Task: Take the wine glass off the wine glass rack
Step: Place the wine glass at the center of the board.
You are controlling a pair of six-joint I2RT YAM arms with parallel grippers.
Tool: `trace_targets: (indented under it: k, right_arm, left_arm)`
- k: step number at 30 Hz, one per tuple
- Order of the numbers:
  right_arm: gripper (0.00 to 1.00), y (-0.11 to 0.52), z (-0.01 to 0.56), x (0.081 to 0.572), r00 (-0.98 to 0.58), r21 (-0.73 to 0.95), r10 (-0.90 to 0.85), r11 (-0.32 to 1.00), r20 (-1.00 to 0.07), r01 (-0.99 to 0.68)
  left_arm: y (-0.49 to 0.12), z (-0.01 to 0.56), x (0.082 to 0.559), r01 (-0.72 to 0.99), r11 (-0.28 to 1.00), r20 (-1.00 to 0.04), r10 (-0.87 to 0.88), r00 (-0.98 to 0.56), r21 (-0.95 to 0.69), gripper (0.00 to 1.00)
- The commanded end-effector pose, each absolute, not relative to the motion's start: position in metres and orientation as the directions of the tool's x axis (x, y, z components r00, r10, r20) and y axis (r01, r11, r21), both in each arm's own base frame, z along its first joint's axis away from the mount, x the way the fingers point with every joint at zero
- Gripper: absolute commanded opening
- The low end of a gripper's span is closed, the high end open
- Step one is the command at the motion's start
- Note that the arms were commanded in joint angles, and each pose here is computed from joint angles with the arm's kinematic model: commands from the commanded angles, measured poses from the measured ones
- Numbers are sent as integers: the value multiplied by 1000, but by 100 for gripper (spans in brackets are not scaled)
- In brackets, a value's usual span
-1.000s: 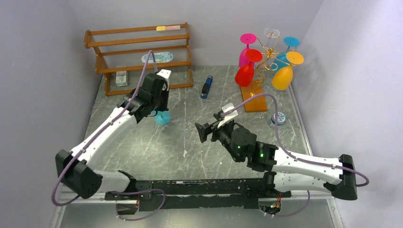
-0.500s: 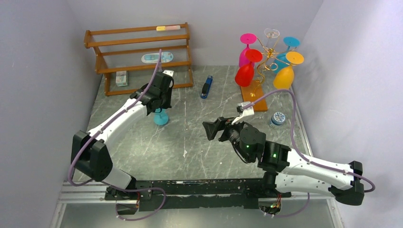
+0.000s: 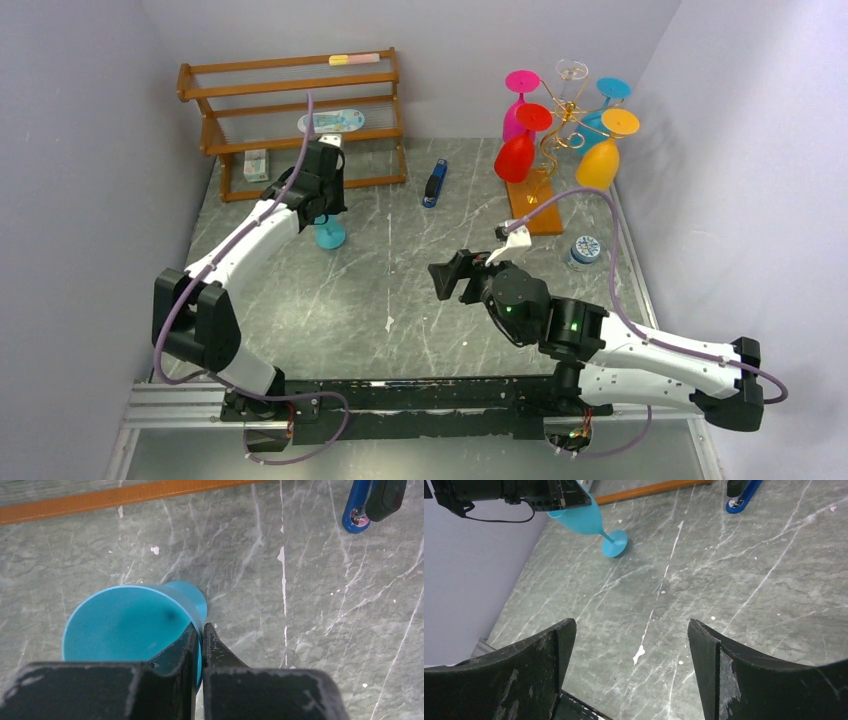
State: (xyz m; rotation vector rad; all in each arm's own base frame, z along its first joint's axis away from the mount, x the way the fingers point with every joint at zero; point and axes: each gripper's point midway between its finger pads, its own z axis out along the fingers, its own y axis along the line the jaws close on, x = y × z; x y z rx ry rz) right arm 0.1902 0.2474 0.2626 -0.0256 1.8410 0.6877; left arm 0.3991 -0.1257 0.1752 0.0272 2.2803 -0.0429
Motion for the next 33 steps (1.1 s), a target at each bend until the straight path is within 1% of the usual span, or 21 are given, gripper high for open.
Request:
trace_targets:
  k: [1, 3, 6, 8, 10, 13, 17, 24, 27, 33]
  right_arm:
    - [86, 244, 261, 196, -384, 442, 319, 847, -867, -296]
    - [86, 244, 261, 197, -378, 417, 293, 856, -878, -305]
    - [86, 241, 266, 203, -350, 348, 232, 882, -908, -318]
    - [87, 236, 271, 210, -331, 304, 196, 899, -923, -315]
    - [87, 234, 275, 216, -325, 276, 169, 906, -931, -321]
    - [88, 235, 270, 227, -351, 269, 144, 902, -925, -337]
    - [88, 229, 259, 242, -412, 304, 158, 899, -897, -317]
    - [88, 226, 251, 251, -476, 382, 202, 868, -856, -318]
    - [88, 226, 250, 254, -501, 418, 221, 848, -837, -325]
    - [89, 229, 249, 259, -556, 511, 270, 790, -786, -339]
  left_arm:
    - [-135, 160, 409, 62, 998, -756, 17, -655, -31, 8]
    - [-139, 152, 407, 68, 997, -736, 11, -677, -48, 9]
    - [-143, 148, 406, 82, 994, -734, 4, -679, -70, 15]
    - [-142, 147, 405, 84, 994, -738, 8, -674, -66, 30]
    - [-141, 148, 404, 84, 995, -736, 14, -677, -58, 41]
    - [-137, 149, 404, 74, 996, -734, 21, -679, -39, 47]
    - [-142, 153, 405, 103, 993, -733, 35, -679, -48, 60]
    - [-145, 162, 406, 124, 991, -731, 47, -681, -51, 72]
    - [-145, 168, 405, 131, 990, -738, 50, -673, -52, 75]
    - [-148, 188, 405, 147, 987, -753, 49, -656, -63, 77]
